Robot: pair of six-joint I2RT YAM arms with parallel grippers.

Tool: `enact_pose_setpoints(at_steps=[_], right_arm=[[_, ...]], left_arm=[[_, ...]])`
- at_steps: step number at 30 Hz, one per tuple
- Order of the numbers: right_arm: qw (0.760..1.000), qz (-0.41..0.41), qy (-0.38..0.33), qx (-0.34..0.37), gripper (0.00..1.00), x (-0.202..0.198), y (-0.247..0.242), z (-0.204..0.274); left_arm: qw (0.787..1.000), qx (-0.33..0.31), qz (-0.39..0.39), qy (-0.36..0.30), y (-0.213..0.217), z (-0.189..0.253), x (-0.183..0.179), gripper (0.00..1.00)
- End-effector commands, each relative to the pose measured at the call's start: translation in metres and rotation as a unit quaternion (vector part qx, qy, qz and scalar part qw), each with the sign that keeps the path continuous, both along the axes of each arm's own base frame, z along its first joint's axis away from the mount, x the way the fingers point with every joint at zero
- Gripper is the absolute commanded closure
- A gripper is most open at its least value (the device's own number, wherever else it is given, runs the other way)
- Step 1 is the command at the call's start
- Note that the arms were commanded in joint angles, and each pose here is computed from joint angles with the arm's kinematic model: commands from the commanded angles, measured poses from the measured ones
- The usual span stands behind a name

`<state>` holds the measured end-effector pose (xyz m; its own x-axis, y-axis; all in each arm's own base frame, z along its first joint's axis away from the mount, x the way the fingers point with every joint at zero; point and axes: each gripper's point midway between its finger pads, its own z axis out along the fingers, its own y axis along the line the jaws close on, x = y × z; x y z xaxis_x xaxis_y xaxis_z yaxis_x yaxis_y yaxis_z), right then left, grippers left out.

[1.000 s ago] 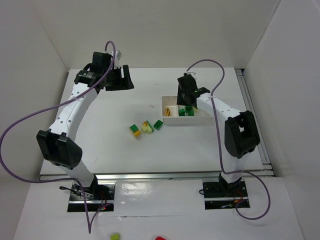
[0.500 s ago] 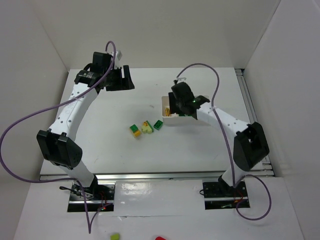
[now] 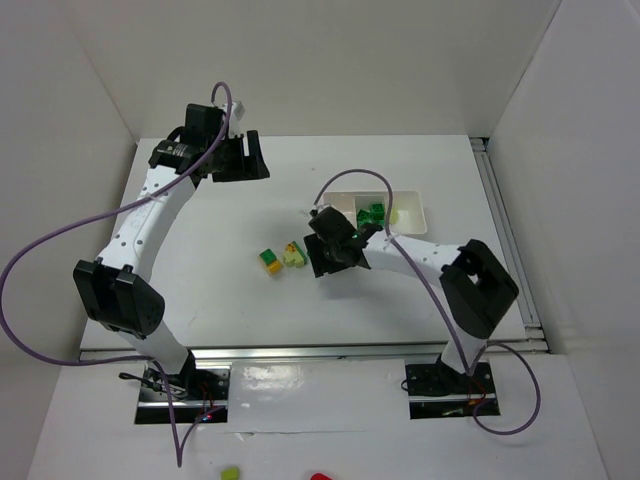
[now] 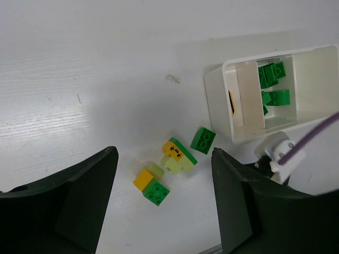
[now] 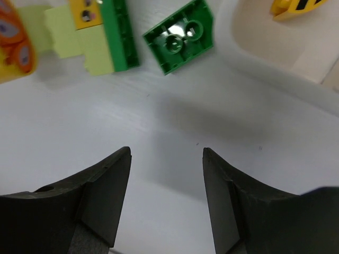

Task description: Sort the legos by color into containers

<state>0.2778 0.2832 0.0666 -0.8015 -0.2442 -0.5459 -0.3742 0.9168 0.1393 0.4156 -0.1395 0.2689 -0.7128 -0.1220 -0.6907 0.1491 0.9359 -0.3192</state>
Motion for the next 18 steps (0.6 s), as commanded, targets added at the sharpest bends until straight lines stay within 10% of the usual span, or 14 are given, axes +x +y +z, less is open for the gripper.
enact_pose_setpoints(at_steps=[1,9,18], right_arm=[[0.998,-0.058,-0.03,0.002,0.36,0.042,-0.007,0.006],[0.988,-0.133,-0.074,0.003,0.36,0.137,-0.036,0.003],[0.989,-0.145,-0.027,0.025,0.2,0.111,-0.002,-0.002]], left_arm=[[1.0,0.003,-0.009,-0.004,0.001,-0.002,0.003,0.19],[1.0,0.006,-0.012,-0.006,0.001,-0.002,0.003,0.19],[1.0,0.011,-0.008,0.003,0.003,-0.01,0.001,0.19]])
